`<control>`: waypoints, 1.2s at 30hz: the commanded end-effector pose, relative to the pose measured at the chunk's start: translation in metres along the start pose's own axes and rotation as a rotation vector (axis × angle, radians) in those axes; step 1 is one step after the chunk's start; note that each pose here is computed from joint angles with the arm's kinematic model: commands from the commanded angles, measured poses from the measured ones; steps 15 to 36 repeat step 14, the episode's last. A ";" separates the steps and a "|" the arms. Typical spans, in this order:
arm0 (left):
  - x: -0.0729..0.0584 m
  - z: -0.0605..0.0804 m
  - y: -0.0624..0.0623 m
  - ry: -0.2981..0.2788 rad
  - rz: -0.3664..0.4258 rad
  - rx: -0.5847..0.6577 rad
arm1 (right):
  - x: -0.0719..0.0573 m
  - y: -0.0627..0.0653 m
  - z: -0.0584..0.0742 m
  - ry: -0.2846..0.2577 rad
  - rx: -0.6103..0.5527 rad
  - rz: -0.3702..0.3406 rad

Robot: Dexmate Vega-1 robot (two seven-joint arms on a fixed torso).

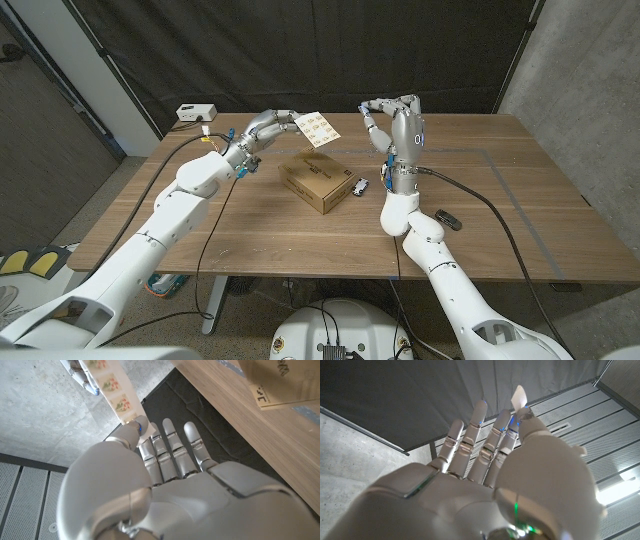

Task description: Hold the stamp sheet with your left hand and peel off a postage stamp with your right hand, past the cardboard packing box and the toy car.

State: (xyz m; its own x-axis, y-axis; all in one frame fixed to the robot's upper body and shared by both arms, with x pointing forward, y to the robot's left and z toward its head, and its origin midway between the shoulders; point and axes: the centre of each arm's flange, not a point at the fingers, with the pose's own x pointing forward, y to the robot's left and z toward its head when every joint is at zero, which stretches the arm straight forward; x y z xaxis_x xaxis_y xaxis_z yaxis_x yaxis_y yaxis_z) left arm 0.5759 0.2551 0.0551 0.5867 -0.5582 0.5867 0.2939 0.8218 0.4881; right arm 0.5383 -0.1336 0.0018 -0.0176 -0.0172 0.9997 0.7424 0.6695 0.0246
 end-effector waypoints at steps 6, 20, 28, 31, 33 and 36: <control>-0.030 -0.009 0.012 0.037 0.111 -0.028 | -0.008 -0.001 0.014 0.030 0.001 0.013; -0.053 -0.027 0.025 0.102 0.240 -0.164 | 0.003 0.017 0.019 0.005 0.137 0.027; -0.053 -0.027 0.025 0.102 0.240 -0.164 | 0.003 0.017 0.019 0.005 0.137 0.027; -0.053 -0.027 0.025 0.102 0.240 -0.164 | 0.003 0.017 0.019 0.005 0.137 0.027; -0.053 -0.027 0.025 0.102 0.240 -0.164 | 0.003 0.017 0.019 0.005 0.137 0.027; -0.053 -0.027 0.025 0.102 0.240 -0.164 | 0.003 0.017 0.019 0.005 0.137 0.027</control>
